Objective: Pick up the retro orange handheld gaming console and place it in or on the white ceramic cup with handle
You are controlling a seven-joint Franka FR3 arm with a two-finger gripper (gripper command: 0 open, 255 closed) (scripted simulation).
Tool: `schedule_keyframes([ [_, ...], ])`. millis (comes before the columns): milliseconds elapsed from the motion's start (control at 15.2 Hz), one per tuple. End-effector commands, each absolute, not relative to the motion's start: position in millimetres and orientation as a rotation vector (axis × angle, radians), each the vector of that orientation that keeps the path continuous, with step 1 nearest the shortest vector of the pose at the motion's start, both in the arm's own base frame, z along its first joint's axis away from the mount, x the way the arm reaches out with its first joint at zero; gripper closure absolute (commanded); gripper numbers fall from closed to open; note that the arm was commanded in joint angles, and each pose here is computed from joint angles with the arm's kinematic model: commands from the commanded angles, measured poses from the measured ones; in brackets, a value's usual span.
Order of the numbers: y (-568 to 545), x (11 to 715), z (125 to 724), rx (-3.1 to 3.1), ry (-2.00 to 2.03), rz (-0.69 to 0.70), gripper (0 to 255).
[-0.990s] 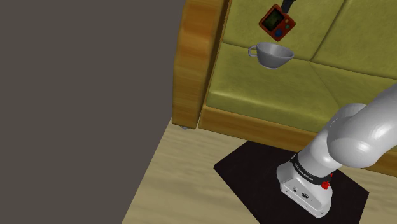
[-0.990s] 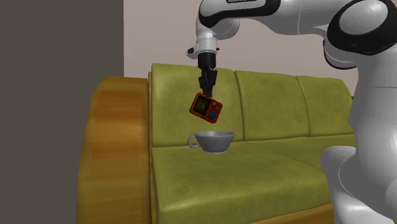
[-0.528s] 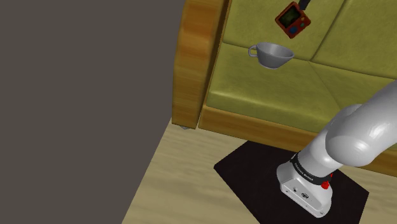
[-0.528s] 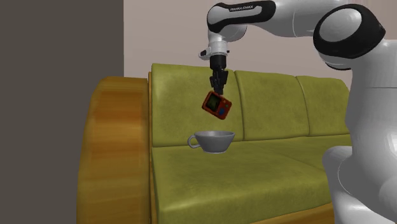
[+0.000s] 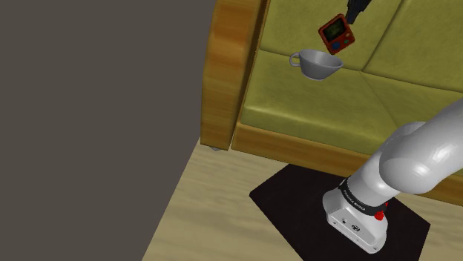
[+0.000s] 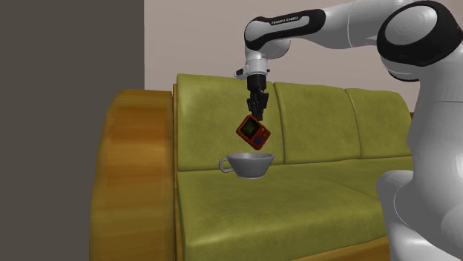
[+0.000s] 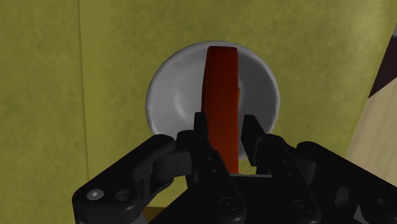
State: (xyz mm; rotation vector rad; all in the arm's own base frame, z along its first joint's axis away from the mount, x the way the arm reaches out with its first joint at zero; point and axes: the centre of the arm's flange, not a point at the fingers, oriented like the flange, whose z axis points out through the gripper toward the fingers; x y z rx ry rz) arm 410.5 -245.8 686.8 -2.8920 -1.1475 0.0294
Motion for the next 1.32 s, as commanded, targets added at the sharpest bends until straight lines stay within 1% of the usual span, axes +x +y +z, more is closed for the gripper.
schedule_keyframes([
  [0, -245.7, 411.2, 675.8, -2.892, -1.148, 0.029, 255],
  [594, -245.7, 411.2, 629.1, -2.892, -1.148, 0.029, 255],
  [1056, -245.7, 411.2, 629.1, -2.892, -1.148, 0.029, 255],
  [1122, -245.6, 411.2, 629.1, -2.892, -1.148, 0.029, 0],
  [1254, -245.7, 411.2, 629.0, -2.892, -1.148, 0.029, 0],
])
